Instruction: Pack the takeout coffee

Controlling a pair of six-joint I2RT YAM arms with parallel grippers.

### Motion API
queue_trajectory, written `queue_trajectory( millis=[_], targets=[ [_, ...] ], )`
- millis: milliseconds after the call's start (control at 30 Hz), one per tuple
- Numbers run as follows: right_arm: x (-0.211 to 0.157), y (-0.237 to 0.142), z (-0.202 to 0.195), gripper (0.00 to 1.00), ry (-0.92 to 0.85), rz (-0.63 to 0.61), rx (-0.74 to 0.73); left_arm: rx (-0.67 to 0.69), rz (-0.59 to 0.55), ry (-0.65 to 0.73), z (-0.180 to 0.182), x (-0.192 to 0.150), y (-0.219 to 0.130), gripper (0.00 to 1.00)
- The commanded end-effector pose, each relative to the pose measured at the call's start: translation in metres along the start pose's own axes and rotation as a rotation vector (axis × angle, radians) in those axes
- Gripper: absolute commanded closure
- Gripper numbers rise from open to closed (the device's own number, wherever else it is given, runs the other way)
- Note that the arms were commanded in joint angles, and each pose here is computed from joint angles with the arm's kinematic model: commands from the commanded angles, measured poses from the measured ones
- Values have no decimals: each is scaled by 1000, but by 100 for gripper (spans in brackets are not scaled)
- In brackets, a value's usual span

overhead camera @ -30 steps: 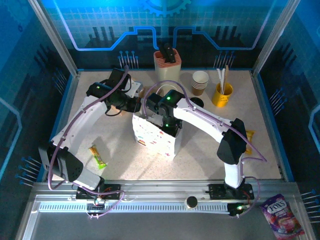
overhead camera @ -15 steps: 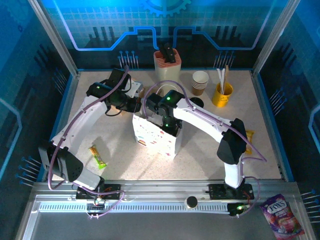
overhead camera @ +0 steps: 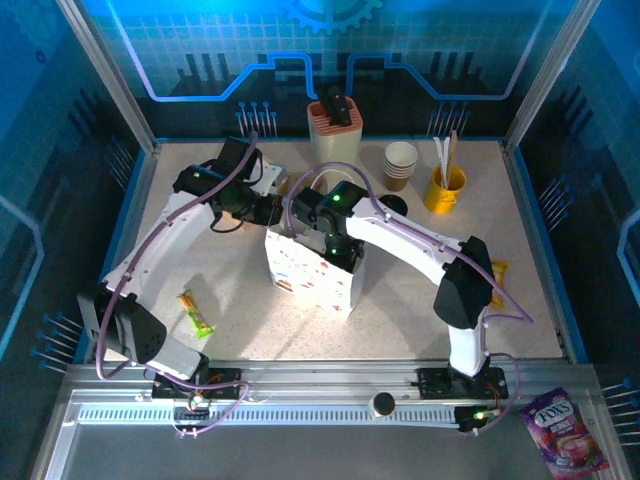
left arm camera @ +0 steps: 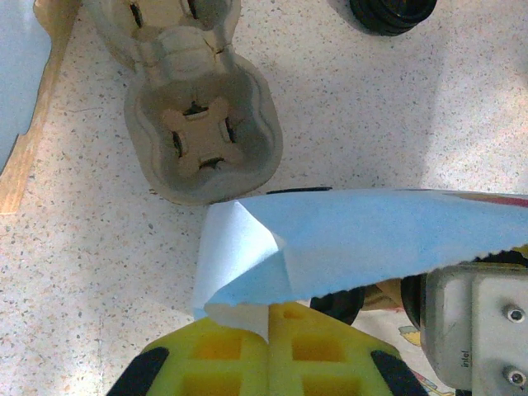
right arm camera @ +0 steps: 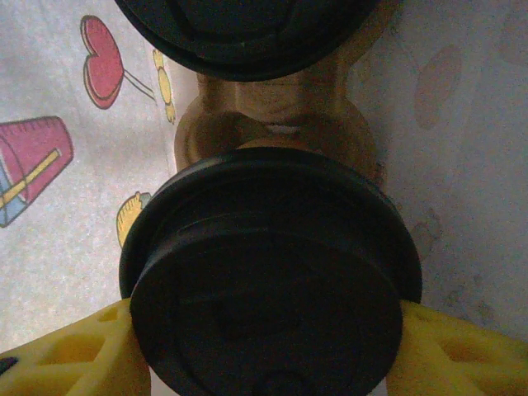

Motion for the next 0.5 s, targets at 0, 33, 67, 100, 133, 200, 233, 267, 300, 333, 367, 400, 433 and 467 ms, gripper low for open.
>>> queue_trajectory(
  millis=[0,33,67,100,133,200,233,267,300,333,367,400,433,467],
  targets=[
    [-4,1,-1,56,-4,18,0,-1,21,9,2,-8,3,100],
    [-5,1,-1,56,-4,19,0,-2,20,8,2,-8,2,100],
    [-5,0,-1,56,-3,17,0,-2,19,8,2,-8,2,100],
    [-5,0,-1,56,-4,18,1,-3,23,7,2,-8,3,100],
    [-5,0,-1,56,-3,18,0,-3,21,9,1,-8,3,100],
    [-6,1,-1,56,-3,21,1,-2,22,8,2,-8,3,100],
    [-6,1,-1,56,-3,21,0,-3,21,8,2,-8,2,100],
    [-6,1,-1,56,-3,23,1,-2,22,7,2,-8,3,100],
    [-6,1,-1,56,-2,21,1,-3,20,9,1,-7,3,100],
    [-6,1,-1,56,-2,22,1,-2,21,9,1,-8,2,100],
    [-6,1,-1,56,-3,22,2,-1,20,9,2,-8,2,100],
    [-6,1,-1,56,-3,22,2,-2,20,9,2,-8,2,100],
    [-6,1,-1,56,-2,21,2,-3,21,8,2,-8,2,100],
    [-6,1,-1,57,-2,21,2,-3,20,8,2,-8,2,100]
  ],
)
Point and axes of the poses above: each hand's point on the last joint's axis, 136 mm out from that joint toward the fingers, its own y axis out along the fingers, its own z axis along the line the jaws close on, x = y × z, the point moved 2 cm from there along -y, back along the fingers, and after that the axes turned 11 degrees about y, right-handed, at the moved point
